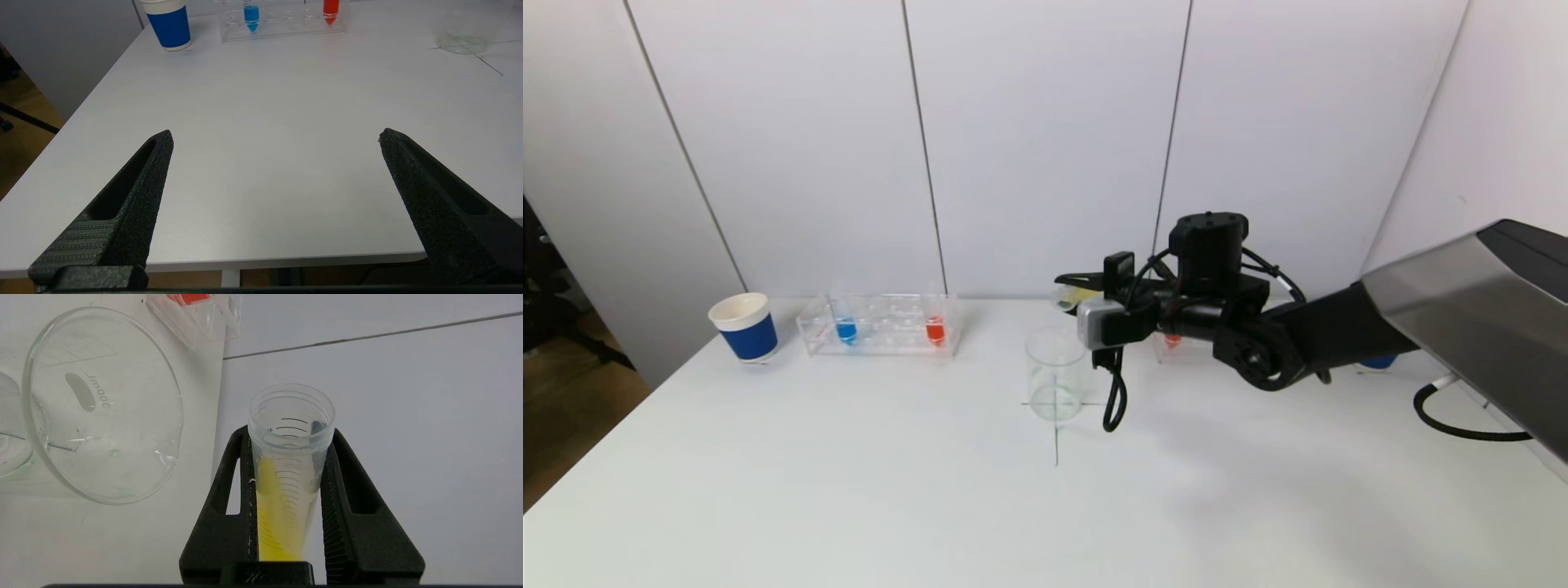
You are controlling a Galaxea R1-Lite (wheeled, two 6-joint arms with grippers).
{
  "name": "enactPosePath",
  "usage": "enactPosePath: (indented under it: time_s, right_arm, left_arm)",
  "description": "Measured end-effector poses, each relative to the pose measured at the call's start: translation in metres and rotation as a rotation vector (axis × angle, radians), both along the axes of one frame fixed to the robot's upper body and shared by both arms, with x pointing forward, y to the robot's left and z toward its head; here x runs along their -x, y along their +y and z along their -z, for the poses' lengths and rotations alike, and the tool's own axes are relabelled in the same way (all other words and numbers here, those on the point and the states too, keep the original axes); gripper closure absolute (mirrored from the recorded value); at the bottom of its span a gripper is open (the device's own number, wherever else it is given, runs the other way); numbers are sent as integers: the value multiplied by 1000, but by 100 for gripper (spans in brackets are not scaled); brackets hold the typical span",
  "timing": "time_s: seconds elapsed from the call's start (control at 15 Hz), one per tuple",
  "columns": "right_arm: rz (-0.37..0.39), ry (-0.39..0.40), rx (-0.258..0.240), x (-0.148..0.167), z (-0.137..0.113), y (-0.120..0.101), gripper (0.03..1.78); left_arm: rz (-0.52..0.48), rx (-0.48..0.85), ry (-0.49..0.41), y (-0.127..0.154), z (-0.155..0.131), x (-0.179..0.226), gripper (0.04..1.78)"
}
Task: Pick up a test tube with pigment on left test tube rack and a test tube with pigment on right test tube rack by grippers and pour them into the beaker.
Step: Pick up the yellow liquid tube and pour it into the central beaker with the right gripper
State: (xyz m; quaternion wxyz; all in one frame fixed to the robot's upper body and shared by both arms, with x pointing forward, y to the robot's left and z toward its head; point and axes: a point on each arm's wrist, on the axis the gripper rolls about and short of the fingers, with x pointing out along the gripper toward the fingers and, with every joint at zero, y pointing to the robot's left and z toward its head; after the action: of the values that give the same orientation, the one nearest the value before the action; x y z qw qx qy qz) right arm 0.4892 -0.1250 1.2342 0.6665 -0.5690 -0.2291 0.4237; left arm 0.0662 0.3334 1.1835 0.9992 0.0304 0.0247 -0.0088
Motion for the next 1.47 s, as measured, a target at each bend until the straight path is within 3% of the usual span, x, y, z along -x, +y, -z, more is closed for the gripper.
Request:
enactPosePath:
  time_s: [0.47, 1.47]
  right_arm:
    - [-61, -80, 10, -1, 3, 3, 132]
    - [-90, -182, 105, -8, 18, -2, 132]
  left_arm:
    - [0, 0, 0, 0, 0, 0, 6]
    - [0, 0, 0, 0, 0, 0, 6]
